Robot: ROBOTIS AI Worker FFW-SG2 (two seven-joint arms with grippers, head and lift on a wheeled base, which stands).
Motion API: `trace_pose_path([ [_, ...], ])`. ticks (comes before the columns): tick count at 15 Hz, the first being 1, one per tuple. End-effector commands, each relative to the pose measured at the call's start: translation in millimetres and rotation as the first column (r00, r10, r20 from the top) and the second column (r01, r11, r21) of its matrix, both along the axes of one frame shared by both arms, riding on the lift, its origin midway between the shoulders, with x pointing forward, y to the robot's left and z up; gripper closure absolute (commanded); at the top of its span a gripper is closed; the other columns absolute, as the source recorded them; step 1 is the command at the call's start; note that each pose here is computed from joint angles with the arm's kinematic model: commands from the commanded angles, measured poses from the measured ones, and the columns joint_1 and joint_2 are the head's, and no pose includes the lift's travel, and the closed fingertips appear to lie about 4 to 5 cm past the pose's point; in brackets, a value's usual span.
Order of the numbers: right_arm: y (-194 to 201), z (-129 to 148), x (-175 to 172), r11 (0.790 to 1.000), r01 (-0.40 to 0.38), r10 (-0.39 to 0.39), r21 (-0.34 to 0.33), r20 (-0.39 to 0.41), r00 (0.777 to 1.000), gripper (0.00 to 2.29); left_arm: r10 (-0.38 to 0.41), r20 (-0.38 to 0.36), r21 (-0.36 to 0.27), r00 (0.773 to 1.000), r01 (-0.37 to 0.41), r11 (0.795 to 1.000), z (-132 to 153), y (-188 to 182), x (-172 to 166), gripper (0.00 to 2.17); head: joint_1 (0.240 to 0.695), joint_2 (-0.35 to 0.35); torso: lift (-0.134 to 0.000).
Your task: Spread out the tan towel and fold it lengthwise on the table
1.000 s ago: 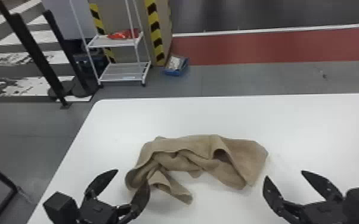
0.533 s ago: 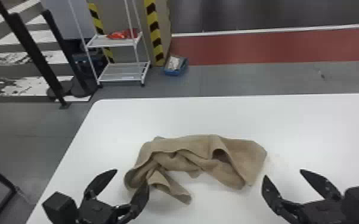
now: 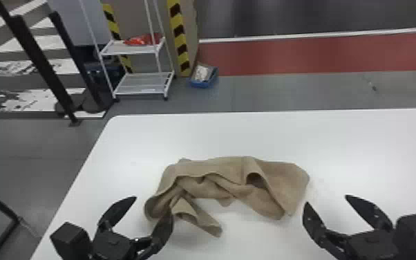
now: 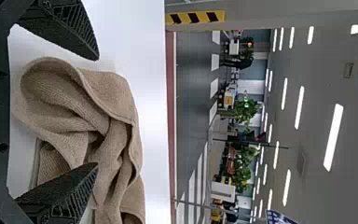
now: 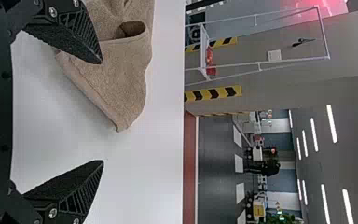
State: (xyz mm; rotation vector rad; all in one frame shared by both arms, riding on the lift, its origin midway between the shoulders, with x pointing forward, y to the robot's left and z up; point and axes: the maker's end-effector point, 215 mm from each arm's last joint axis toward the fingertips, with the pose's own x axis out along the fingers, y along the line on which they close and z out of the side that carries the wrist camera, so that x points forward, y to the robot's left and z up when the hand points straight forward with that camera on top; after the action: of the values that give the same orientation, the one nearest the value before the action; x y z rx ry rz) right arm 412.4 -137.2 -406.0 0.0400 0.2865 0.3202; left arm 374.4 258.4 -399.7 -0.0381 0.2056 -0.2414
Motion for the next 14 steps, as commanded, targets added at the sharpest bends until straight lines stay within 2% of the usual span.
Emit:
trace_pose_path([
  [1, 6, 8, 5, 0.999, -0.029, 0.030, -0.023, 0.025, 0.999, 0.15, 0.002, -0.004, -0.003, 1.000, -0.002, 1.000, -2, 0, 0, 0.08, 0.695, 0.174, -0.124],
  [4, 19, 9, 18, 0.996, -0.057, 0.058, -0.070, 0.008, 0.998, 0.27, 0.001, -0.007, -0.004, 1.000, -0.001, 1.000, -4, 0, -1, 0.08, 0.695, 0.186, -0.124],
  [7, 26, -18, 24, 0.989, -0.085, 0.068, -0.118, -0.145, 0.987, 0.31, 0.004, -0.008, -0.002, 1.000, -0.004, 1.000, -4, 2, -1, 0.08, 0.695, 0.197, -0.124],
  [8, 32, -18, 24, 0.987, -0.104, 0.085, -0.125, -0.152, 0.985, 0.38, 0.004, -0.008, -0.002, 1.000, -0.004, 1.000, -4, 2, -1, 0.08, 0.695, 0.199, -0.124],
  [11, 54, -12, 26, 0.978, -0.149, 0.128, -0.145, -0.141, 0.982, 0.38, 0.007, -0.009, -0.004, 1.000, -0.007, 1.000, -5, 3, -1, 0.08, 0.695, 0.224, -0.124],
  [14, 66, -19, 28, 0.968, -0.177, 0.147, -0.177, -0.166, 0.975, 0.38, 0.010, -0.013, -0.006, 1.000, -0.010, 1.000, -8, 5, -1, 0.08, 0.695, 0.244, -0.124],
])
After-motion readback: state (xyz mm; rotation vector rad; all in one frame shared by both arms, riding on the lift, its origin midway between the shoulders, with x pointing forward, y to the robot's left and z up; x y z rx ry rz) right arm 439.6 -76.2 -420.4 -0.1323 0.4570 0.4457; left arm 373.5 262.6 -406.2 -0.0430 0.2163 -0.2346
